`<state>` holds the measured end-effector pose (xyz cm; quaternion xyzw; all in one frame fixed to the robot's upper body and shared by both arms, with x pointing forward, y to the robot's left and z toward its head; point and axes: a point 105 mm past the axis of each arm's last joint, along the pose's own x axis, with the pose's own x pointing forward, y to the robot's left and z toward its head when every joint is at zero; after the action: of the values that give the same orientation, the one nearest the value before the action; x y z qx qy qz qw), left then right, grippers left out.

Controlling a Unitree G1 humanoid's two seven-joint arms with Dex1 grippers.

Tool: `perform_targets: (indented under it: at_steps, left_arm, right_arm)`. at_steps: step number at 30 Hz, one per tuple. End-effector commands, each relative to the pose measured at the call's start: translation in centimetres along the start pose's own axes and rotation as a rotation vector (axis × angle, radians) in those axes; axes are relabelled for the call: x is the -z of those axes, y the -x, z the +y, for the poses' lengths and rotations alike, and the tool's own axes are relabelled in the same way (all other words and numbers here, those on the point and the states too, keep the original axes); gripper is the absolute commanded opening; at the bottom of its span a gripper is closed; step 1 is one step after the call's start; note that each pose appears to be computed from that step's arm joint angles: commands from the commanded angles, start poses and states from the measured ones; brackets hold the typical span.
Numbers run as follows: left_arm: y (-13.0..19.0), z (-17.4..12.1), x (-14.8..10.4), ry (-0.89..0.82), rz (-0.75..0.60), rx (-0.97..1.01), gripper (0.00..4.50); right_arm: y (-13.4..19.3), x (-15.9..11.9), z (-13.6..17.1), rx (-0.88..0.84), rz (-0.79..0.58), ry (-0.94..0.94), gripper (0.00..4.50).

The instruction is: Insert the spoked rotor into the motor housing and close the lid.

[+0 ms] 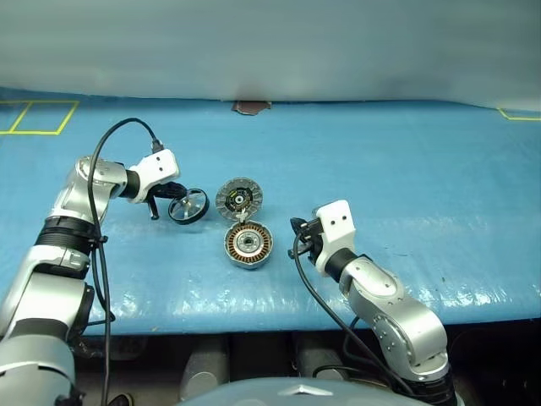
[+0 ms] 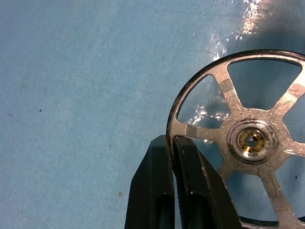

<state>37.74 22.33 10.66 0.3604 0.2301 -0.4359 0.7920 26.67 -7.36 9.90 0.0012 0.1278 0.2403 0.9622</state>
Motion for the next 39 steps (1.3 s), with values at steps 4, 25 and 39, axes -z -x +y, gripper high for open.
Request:
perform_targets:
  at_steps: [4, 25, 39]
  left_arm:
    - [-0.2, -0.2, 0.2, 0.033, -0.023, -0.011, 1.97]
    - [2.6, -0.3, -3.4, 0.090, -0.183, 0.115, 1.97]
    - [1.4, -3.4, -1.9, -0.016, -0.056, 0.249, 1.97]
  right_arm:
    - [0.0, -1.2, 0.3, -0.015, -0.049, 0.012, 0.00]
    - [-0.1, -1.1, 0.5, -0.013, -0.054, -0.003, 0.00]
    - [0.1, -1.0, 0.5, -0.003, -0.058, -0.009, 0.00]
